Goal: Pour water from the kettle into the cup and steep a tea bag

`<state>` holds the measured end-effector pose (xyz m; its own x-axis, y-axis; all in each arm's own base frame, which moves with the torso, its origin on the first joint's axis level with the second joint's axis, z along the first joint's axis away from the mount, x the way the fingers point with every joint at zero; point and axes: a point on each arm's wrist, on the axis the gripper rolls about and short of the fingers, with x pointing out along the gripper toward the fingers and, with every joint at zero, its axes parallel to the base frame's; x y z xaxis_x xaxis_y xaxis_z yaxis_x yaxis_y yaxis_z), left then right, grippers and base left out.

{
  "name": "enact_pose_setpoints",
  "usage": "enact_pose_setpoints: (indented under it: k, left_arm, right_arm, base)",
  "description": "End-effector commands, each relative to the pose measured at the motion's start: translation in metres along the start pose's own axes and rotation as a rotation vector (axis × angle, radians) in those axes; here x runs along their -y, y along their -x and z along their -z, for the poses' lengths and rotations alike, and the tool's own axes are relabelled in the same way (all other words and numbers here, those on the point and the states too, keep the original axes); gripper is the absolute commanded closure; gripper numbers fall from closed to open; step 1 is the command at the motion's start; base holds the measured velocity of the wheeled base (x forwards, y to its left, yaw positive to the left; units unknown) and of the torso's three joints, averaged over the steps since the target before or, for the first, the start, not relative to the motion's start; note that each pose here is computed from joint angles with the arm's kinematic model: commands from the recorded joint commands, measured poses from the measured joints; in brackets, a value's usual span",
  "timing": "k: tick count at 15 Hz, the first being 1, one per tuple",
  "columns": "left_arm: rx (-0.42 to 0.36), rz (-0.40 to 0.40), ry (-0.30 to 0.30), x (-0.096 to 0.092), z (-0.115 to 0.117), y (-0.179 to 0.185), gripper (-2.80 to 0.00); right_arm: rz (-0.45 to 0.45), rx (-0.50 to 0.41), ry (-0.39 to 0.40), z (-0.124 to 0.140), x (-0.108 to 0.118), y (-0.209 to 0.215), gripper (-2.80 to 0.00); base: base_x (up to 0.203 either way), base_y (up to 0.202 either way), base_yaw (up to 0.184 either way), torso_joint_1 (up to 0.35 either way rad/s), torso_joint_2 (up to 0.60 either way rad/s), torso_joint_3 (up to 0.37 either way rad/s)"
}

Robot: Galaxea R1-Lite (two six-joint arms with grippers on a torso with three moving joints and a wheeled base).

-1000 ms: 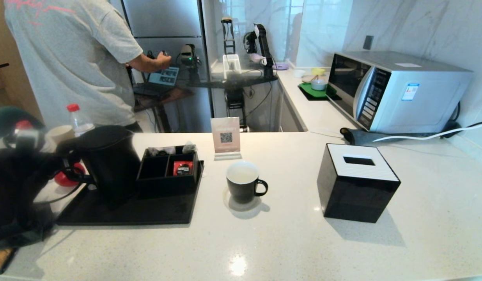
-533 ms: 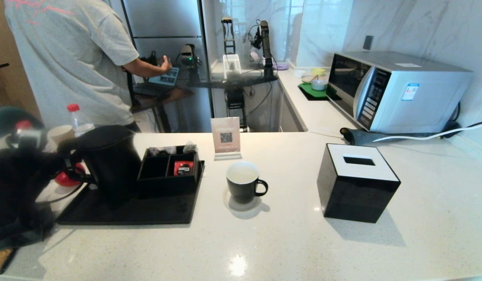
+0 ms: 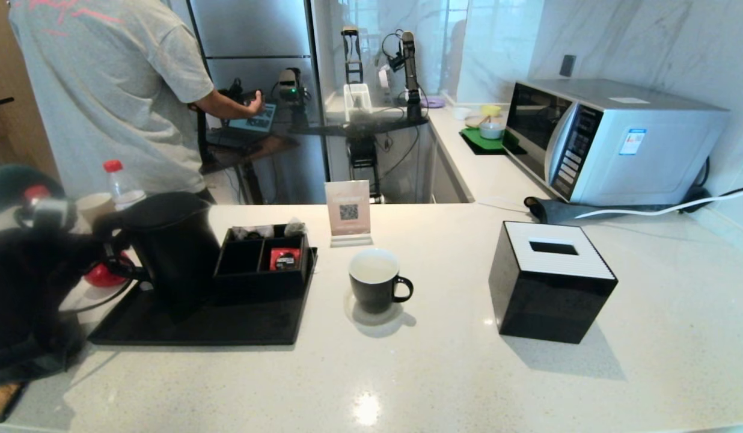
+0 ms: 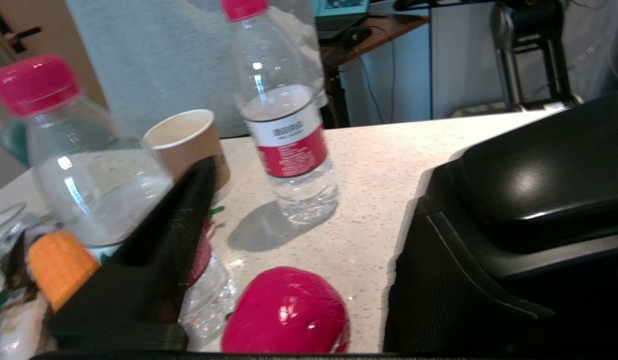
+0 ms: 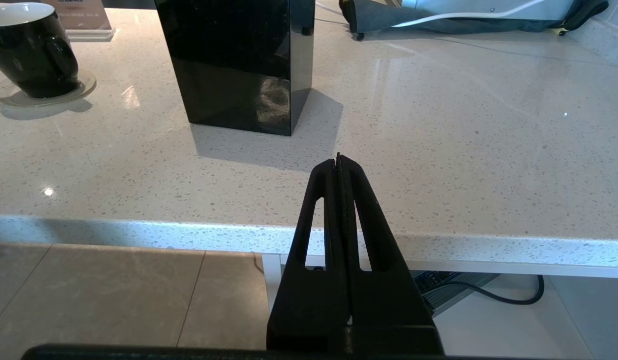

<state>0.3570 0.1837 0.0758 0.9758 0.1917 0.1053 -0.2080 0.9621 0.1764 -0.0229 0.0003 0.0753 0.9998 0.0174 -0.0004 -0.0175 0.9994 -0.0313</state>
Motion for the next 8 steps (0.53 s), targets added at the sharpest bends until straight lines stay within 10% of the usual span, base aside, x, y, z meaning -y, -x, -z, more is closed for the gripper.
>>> enact_pose_setpoints:
  k: [1, 8]
  left_arm:
    - [0.045, -0.003, -0.015, 0.0, -0.0042, -0.0002, 0.0]
    - [0.045, -0.004, -0.015, -0.0004, -0.0042, -0.0001, 0.0]
  right_arm:
    - [-0.001, -0.001, 0.001, 0.0, 0.0, -0.0001, 0.0]
    - [-0.001, -0.001, 0.001, 0.0, 0.0, -0.0001, 0.0]
  base:
    - [0.0, 0.0, 0.0, 0.0, 0.0, 0.0]
    - [0.0, 0.0, 0.0, 0.0, 0.0, 0.0]
